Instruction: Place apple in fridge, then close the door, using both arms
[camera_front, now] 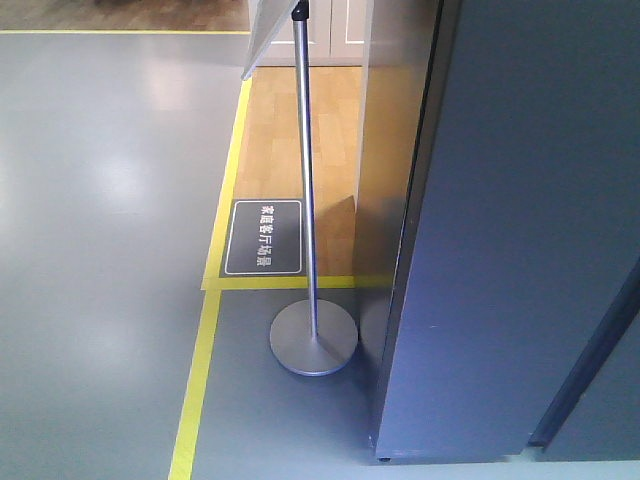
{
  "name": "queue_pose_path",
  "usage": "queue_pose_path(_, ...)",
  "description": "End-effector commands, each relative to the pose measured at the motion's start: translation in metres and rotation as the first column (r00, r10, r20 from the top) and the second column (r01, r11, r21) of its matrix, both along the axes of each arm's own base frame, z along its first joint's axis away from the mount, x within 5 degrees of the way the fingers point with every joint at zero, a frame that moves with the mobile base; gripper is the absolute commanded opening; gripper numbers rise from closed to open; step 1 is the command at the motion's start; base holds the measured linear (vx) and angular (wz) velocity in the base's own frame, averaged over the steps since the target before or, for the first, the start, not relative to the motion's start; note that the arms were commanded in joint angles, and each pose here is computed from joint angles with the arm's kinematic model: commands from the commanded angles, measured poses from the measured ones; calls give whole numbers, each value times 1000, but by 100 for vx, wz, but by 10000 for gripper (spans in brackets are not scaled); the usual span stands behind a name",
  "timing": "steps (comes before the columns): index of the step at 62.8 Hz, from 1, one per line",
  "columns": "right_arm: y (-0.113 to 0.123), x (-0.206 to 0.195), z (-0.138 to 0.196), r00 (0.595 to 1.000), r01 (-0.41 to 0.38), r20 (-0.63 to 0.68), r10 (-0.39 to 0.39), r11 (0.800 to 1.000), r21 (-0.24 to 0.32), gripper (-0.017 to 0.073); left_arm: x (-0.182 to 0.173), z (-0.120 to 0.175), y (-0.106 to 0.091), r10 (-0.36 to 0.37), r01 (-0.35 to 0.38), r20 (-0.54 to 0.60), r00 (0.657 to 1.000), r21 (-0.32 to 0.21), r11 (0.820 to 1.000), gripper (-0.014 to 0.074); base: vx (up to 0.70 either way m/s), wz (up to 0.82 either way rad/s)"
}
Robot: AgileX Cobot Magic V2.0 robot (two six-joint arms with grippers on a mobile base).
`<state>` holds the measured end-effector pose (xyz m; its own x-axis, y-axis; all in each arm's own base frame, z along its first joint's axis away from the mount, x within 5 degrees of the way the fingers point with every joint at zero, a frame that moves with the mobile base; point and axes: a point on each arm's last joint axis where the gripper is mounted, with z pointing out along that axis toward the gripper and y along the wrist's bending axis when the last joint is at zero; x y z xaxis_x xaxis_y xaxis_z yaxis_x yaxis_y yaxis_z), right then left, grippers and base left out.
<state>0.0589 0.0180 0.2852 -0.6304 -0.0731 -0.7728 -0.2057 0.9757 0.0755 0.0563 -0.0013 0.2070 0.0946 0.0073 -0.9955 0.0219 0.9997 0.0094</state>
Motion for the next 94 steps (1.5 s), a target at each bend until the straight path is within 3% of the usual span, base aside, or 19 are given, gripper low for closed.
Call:
queue_pose_path(1, 0, 4, 12, 997, 9, 72, -10, 1000, 18, -3, -1, -1, 1, 18, -17, 73, 997, -13, 1000, -6, 0, 0)
queue_pose_path(55, 0, 4, 12, 997, 9, 73, -10, 1000, 19, -3, -1, 1, 2, 33, -32, 71, 997, -13, 999, -6, 0, 0)
queue_pose_path(60, -2, 6, 13, 994, 9, 106, -6, 999, -32, -3, -1, 1, 2, 33, -32, 71, 997, -13, 999, -6, 0, 0)
queue_pose_path(63, -3, 7, 13, 988, 18, 153, -12, 999, -34, -3, -1, 1, 2, 33, -32, 71, 997, -13, 999, -6, 0, 0)
queue_pose_path(72, -9, 4, 3, 905, 79, 422, -46, 995, -62, -3, -1, 1, 2, 33, -32, 71, 997, -13, 999, -6, 0, 0)
queue_pose_path(76, -11, 1, -6, 834, 115, 546, -78, 993, -35, -3, -1, 1, 2, 33, -32, 71, 997, -13, 999, -6, 0, 0)
queue_pose_path(85, -14, -4, -34, 719, 151, 681, -137, 988, 39, -3, -1, 1, 2, 33, -32, 71, 997, -13, 999, -6, 0, 0)
queue_pose_path(94, -16, -3, -65, 679, 169, 714, -167, 983, 70, -3, -1, 1, 2, 33, -32, 71, 997, -13, 999, -6, 0, 0)
